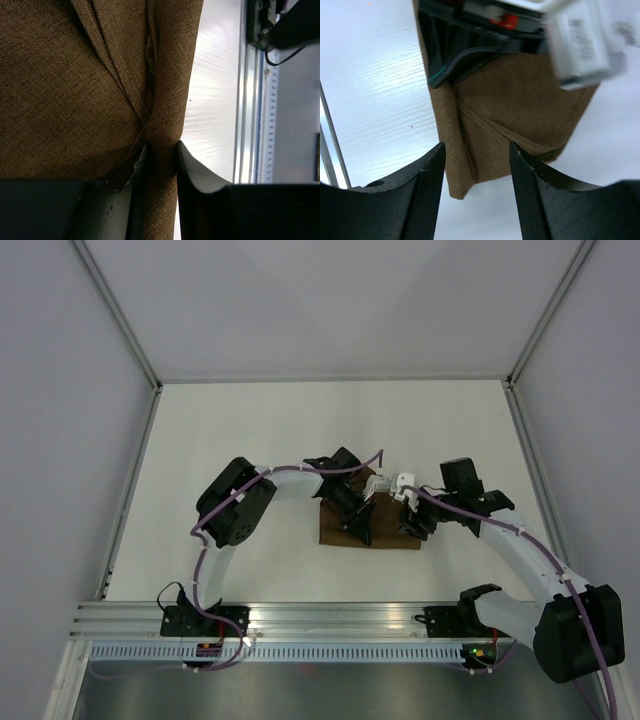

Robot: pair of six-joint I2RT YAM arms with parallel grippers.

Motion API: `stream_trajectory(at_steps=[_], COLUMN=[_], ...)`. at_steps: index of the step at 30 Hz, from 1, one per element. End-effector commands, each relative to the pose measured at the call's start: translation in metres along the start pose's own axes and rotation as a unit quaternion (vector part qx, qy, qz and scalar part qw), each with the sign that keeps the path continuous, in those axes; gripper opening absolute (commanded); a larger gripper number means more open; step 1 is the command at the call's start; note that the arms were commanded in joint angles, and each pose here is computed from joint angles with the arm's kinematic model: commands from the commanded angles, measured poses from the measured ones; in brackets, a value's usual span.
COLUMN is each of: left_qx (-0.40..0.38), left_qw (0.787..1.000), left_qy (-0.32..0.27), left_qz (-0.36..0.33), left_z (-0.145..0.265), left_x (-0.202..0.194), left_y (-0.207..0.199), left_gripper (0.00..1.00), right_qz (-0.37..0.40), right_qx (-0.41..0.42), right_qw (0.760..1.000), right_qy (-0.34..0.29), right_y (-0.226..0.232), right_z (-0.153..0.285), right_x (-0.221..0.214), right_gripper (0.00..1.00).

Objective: Fold the napkin, place the utensils inside, and roll it up
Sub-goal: Roll the napkin at the center of the board.

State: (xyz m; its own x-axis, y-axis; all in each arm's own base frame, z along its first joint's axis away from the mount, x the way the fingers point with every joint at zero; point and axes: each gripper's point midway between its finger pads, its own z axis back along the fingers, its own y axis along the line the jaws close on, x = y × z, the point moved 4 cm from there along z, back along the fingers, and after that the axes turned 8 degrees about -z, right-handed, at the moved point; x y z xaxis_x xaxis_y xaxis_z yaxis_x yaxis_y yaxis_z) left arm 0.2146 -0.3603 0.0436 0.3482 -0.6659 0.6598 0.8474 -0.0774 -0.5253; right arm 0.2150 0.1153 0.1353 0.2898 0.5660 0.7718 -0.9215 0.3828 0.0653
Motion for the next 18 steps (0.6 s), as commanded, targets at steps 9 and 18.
stream_trajectory(at_steps=[9, 18], left_qx=[-0.031, -0.023], left_qw=[0.988, 0.987], left_qy=[0.065, 0.072], left_qz=[0.133, 0.14], left_z=[-0.011, -0.013], left_x=[-0.052, -0.053], left_y=[0.0, 0.006], left_gripper=[0.02, 0.02], right_qz=[0.144, 0.155], right_qx=[-0.027, 0.008], right_qw=[0.987, 0.983], right_qy=[0.059, 0.098], right_y=[0.032, 0.049], right_z=[-0.066, -0.092], right_x=[-0.02, -0.031], right_gripper=[0.59, 0.56])
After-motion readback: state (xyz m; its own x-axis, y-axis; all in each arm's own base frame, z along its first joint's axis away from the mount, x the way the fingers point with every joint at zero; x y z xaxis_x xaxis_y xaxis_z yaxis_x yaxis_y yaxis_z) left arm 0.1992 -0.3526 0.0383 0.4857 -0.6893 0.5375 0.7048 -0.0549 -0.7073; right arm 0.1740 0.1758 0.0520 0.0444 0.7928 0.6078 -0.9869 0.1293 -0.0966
